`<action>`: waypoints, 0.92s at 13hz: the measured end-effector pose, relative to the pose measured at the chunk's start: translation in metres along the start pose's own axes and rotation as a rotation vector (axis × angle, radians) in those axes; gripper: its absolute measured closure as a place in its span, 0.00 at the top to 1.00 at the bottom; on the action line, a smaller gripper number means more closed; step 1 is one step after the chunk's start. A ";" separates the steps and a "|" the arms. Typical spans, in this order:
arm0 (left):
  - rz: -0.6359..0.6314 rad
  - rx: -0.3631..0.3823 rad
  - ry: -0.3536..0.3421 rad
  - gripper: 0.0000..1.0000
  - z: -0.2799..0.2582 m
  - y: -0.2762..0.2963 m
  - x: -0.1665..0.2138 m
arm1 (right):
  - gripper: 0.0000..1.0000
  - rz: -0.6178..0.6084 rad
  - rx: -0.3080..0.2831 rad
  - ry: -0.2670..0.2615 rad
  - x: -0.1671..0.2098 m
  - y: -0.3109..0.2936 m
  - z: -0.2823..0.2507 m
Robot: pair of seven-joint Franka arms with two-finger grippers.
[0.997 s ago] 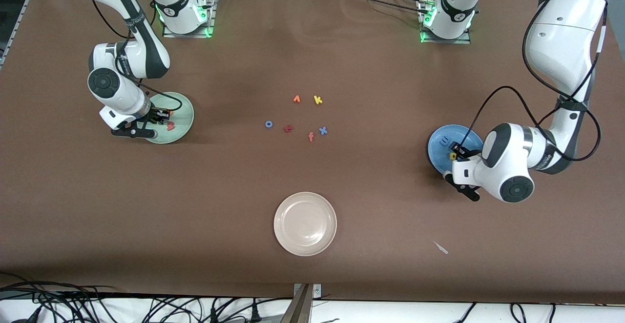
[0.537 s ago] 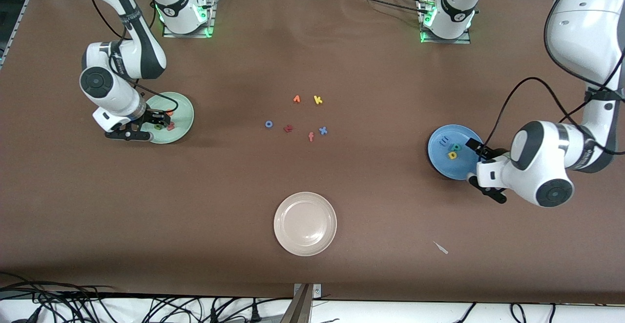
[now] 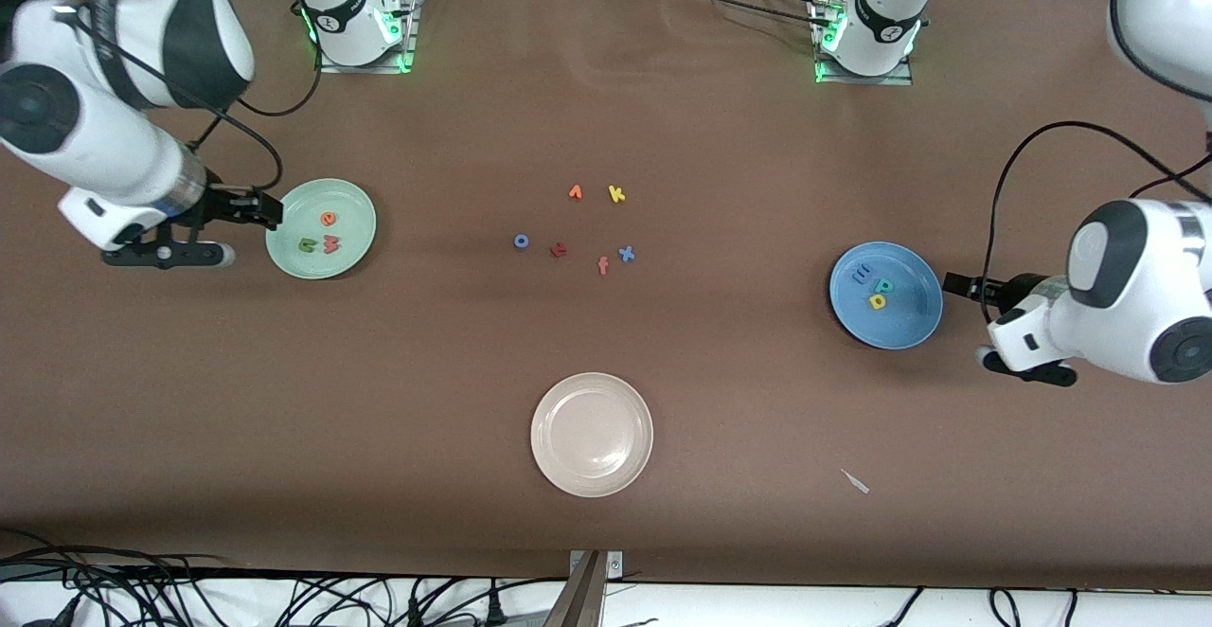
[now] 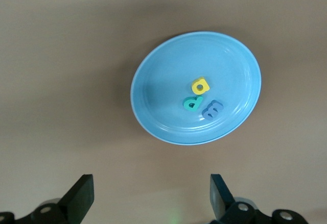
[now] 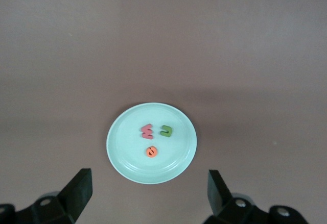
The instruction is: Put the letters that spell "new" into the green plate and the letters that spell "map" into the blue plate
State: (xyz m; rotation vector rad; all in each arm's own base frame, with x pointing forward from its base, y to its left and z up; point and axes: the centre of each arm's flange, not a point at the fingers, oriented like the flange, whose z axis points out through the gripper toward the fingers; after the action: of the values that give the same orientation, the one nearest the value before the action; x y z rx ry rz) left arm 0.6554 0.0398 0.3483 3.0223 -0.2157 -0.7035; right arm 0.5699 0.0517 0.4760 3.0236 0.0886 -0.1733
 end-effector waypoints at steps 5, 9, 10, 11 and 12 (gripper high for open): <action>-0.159 -0.066 0.251 1.00 -0.059 0.005 -0.094 | 1.00 0.081 0.088 0.066 -0.008 0.063 -0.076; -0.349 -0.101 0.362 1.00 -0.104 0.034 -0.157 | 1.00 0.093 0.089 0.055 -0.015 0.072 -0.094; -0.353 -0.097 0.363 1.00 -0.113 0.043 -0.166 | 1.00 0.095 0.089 0.051 -0.015 0.073 -0.093; -0.349 -0.094 0.353 1.00 -0.122 0.050 -0.173 | 1.00 0.094 0.089 0.034 -0.017 0.072 -0.092; -0.345 -0.093 0.346 1.00 -0.133 0.055 -0.181 | 1.00 0.094 0.092 -0.008 -0.024 0.072 -0.090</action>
State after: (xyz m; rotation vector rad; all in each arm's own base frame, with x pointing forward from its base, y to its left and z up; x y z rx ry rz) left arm 0.5467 0.0110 0.5506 3.0514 0.3442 -0.1810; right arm 0.5607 -0.0111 0.5759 3.1103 -0.0647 -0.1855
